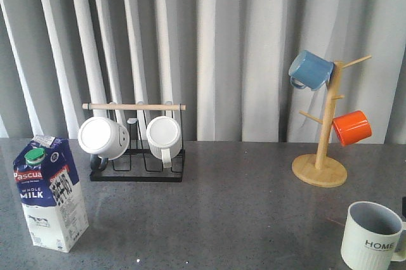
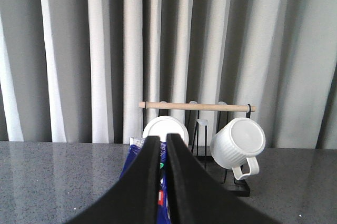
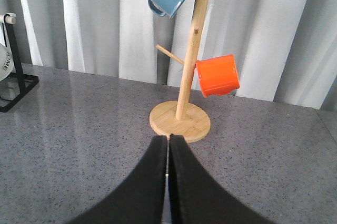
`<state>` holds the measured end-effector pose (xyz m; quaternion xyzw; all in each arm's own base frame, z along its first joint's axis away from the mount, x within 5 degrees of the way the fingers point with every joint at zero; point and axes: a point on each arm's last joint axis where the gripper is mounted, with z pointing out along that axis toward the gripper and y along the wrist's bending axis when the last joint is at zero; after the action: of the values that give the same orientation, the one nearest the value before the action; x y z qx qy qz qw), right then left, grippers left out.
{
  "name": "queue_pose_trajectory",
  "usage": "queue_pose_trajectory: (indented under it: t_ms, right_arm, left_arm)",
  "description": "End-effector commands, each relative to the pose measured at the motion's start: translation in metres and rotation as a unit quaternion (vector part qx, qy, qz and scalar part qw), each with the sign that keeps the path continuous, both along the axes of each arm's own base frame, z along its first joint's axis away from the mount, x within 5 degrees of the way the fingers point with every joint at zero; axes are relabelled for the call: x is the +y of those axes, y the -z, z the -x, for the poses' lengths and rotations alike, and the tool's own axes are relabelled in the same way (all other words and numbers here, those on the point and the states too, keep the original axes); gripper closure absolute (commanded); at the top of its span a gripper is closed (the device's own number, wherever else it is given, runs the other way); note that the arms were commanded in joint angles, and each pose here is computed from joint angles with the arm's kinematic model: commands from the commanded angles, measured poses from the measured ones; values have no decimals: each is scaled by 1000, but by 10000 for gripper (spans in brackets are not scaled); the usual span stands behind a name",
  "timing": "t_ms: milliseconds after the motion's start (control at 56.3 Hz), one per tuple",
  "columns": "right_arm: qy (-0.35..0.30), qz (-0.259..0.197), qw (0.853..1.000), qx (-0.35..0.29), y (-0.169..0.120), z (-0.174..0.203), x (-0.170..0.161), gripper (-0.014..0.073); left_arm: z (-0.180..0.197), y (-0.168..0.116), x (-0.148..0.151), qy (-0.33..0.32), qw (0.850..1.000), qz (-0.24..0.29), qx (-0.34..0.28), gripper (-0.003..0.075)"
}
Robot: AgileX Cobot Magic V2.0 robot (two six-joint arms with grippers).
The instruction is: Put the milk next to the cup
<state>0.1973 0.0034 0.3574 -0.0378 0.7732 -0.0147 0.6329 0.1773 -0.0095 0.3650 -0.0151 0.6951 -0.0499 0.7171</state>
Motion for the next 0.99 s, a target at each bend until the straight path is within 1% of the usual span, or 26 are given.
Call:
queue_pose_trajectory:
  t_ms: [0,89,195,249,302,373,426,515,764,888,977]
  right_arm:
    - [5,5,999,-53,-19,1,-2,484]
    - [5,6,999,-50,-19,1,-1,368]
    - [4,16,999,-48,-19,1,-2,188]
    - [4,19,999,-48,-18,1,-2,120]
    - [3,19,999,-46,-18,1,-2,80]
    - [3,18,999,-45,-18,1,-2,49]
    - [3,18,999,-45,-18,1,-2,48]
    - [3,18,999,-45,-18,1,-2,48]
    - [3,18,999,-31,-16,2,-2,48]
    - [3,31,999,-34,-17,5,-2,48]
    - [33,43,998,-28,-10,3,-14,48]
  left_arm:
    - [2,-19,1,-5,998,16,-53,611]
    - [2,-19,1,-5,998,13,-53,500]
    - [2,-19,1,-5,998,14,-53,301]
    - [2,-19,1,-5,998,14,-53,221]
    - [2,-19,1,-4,999,13,-52,162]
    - [2,-19,1,-4,999,13,-52,116]
    - [2,-19,1,-4,999,13,-52,101]
    - [2,-19,1,-4,999,13,-52,108]
    - [2,-19,1,-4,999,13,-52,161]
    - [2,-18,1,-4,999,13,-51,181]
    - [2,-18,1,-4,999,13,-51,187]
